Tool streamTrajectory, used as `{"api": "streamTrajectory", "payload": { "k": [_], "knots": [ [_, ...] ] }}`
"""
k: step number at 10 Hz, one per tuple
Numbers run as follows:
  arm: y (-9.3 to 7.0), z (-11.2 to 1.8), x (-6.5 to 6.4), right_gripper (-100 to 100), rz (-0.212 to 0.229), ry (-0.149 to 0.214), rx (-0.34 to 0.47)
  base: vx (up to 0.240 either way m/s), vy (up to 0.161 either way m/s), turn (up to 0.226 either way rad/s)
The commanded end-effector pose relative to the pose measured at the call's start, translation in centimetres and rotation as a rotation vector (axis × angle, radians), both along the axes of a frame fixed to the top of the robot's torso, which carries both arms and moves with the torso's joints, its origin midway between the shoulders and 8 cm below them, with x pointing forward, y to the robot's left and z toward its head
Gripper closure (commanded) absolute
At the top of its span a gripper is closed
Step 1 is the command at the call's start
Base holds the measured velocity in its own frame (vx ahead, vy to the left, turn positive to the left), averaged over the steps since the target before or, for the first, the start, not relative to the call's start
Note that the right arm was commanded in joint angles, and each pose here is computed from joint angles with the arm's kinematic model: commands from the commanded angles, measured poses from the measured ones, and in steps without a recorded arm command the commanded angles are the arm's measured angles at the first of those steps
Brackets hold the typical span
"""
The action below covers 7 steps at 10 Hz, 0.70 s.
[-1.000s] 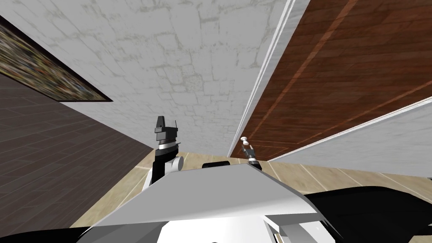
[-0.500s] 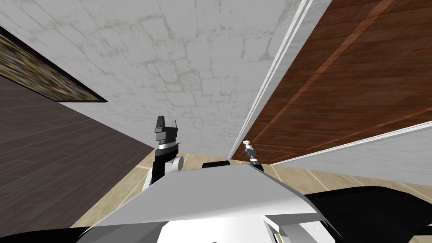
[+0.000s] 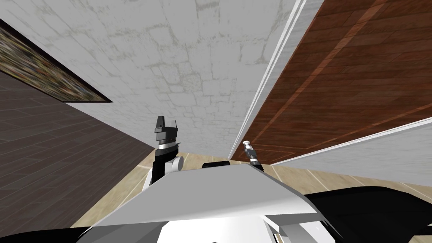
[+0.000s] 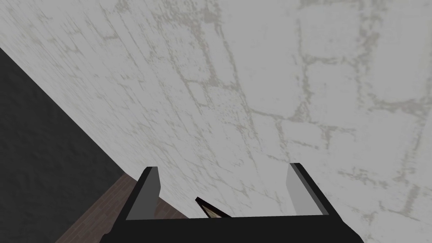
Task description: Pull the door open
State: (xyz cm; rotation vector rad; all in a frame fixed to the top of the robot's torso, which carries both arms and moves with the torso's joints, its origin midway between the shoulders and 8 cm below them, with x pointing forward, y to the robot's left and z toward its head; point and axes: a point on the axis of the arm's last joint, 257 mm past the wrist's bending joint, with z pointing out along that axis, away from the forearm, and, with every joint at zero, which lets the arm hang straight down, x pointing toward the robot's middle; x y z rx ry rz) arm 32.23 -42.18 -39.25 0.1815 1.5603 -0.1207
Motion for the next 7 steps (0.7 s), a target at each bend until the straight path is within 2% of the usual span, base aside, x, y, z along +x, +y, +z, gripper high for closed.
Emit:
{"api": "streamTrajectory", "payload": {
  "k": [1, 7],
  "knots": [
    [0.06, -0.01, 0.11, 100, 0.000, -0.009, 0.039, -0.024, -0.009, 0.023],
    [0.05, -0.07, 0.57, 100, -0.004, -0.039, 0.187, -0.027, -0.006, 0.022]
  ]
}}
